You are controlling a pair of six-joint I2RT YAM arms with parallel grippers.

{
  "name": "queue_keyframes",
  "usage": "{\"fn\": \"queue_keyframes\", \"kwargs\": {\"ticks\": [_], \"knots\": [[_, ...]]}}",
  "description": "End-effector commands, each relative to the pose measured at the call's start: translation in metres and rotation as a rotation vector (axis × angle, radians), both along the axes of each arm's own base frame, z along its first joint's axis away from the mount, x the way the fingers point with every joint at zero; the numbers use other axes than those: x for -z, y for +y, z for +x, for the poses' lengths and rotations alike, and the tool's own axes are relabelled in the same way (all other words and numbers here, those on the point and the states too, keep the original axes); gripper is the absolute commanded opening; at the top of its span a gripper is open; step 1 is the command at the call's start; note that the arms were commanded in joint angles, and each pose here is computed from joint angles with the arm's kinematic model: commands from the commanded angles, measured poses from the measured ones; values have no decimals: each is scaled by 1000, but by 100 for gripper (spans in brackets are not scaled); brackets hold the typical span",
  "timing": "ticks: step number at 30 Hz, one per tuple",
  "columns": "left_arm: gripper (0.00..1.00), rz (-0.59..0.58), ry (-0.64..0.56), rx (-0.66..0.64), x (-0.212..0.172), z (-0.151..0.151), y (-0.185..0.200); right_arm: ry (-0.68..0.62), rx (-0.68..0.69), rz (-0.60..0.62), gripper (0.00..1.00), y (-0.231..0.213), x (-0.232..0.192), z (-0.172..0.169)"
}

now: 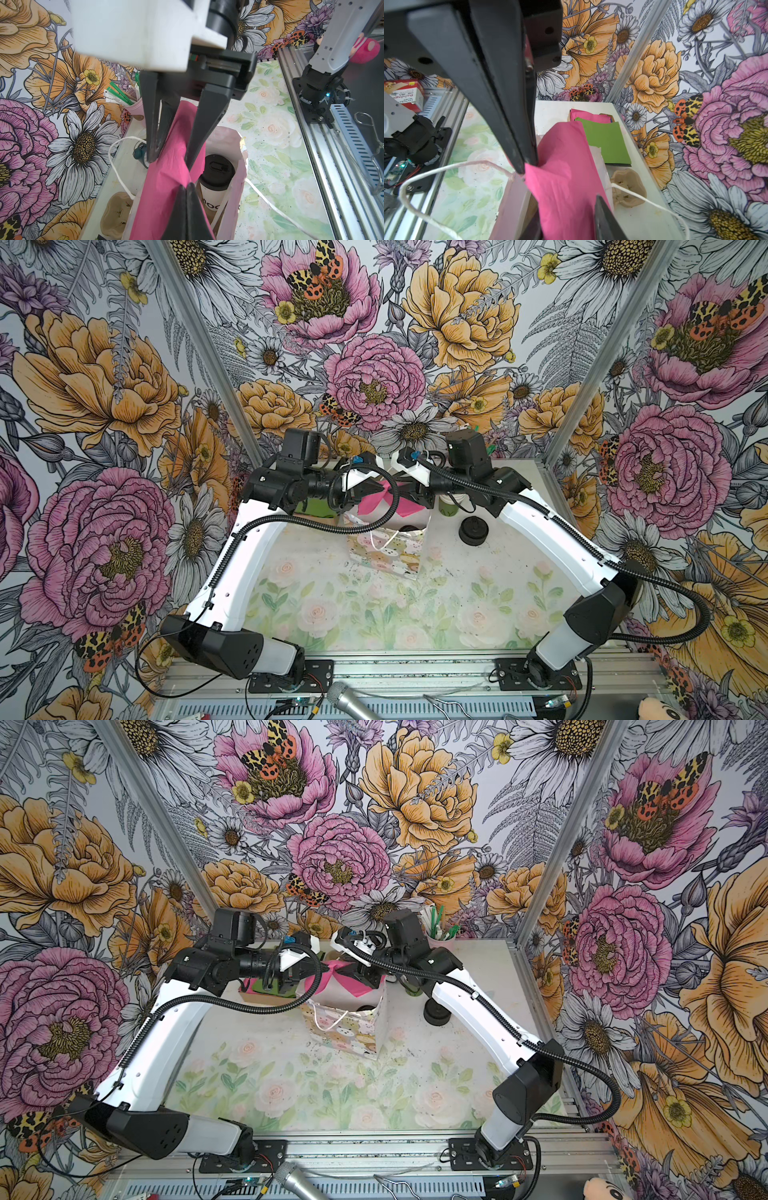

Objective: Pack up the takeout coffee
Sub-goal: 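Lower the pink sheet into the bag opening with both grippers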

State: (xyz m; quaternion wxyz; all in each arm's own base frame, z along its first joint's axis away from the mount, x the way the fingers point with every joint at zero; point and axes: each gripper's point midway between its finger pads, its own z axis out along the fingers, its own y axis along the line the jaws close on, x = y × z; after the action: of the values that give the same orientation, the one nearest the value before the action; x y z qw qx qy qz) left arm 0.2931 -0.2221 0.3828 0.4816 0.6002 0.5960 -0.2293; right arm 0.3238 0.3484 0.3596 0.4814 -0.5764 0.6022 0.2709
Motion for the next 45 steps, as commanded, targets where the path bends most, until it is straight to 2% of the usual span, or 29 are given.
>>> {"fn": "queue_keyframes", "kwargs": {"ticks": [1, 4, 6, 8, 15, 16, 26, 45], "knots": [[0, -2, -61, -4, -15, -6, 6, 16, -10, 11, 19, 3, -2, -7], [0, -3, -49, -16, -14, -3, 7, 12, -4, 11, 4, 3, -3, -8], [3, -4, -38, -54, -14, 4, 10, 13, 7, 5, 0, 3, -2, -7], [29, -18, -27, -99, -15, 12, 12, 16, 13, 1, 0, 3, 0, -8], [92, -159, -52, -301, -39, 42, 33, 47, 57, -29, 0, 3, 15, -4], [98, -173, -51, -324, -41, 45, 36, 51, 64, -31, 0, 3, 16, -3], [99, -266, -130, -522, -54, 59, 65, 110, 102, -79, 0, 5, 47, 6], [99, -281, -125, -531, -49, 60, 69, 265, 138, -113, 2, 13, 89, 12]]}}
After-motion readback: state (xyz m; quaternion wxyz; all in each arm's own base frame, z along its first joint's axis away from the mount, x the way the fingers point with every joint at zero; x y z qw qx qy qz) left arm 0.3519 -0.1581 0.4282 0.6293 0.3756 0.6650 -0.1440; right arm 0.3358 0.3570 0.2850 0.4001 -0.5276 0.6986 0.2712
